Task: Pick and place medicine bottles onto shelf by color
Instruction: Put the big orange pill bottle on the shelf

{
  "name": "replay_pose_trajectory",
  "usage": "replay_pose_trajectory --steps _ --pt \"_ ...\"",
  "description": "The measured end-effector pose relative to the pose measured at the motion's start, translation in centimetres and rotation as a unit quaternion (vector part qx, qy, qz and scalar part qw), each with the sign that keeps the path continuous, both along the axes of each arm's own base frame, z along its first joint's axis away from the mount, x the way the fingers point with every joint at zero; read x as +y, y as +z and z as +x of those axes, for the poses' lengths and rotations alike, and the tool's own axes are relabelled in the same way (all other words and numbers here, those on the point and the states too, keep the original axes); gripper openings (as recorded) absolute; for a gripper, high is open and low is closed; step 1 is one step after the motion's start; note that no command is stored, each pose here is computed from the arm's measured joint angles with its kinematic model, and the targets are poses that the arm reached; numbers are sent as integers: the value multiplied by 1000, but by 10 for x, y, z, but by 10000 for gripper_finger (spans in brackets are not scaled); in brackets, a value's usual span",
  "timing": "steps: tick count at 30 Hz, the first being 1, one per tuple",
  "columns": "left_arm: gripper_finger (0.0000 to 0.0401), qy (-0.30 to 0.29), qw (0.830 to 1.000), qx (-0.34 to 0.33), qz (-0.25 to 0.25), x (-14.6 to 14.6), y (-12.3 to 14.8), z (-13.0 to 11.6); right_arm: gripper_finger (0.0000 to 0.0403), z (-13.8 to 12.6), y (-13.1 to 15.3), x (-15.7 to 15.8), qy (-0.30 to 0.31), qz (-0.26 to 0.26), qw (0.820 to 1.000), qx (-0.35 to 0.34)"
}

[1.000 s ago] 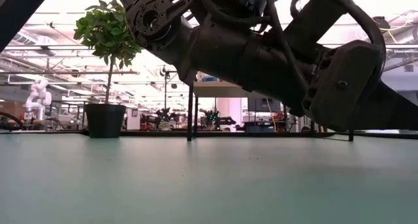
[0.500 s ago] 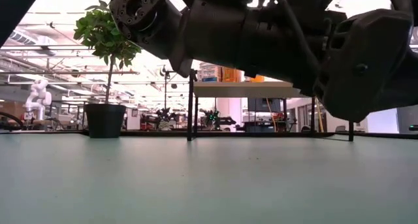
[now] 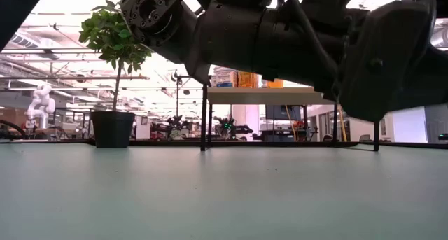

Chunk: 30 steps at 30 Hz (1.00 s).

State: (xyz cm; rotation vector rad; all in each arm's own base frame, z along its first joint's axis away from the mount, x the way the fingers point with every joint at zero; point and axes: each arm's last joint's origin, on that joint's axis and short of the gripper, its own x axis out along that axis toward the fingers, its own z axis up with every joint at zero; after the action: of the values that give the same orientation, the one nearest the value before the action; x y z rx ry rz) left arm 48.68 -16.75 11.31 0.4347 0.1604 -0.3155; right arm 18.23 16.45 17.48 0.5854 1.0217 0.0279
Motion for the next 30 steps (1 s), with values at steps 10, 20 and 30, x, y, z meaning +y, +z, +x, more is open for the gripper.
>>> replay_pose_trajectory --steps 10,20,30 --pt "173 6 999 9 -48 5 2 2 209 1 2 2 46 -16 998 -26" --pt "173 27 997 16 -75 10 14 2 280 1 20 -8 67 -22 995 -73" --pt "179 36 991 -2 -126 21 56 1 278 -28 76 -34 122 -27 969 -212"
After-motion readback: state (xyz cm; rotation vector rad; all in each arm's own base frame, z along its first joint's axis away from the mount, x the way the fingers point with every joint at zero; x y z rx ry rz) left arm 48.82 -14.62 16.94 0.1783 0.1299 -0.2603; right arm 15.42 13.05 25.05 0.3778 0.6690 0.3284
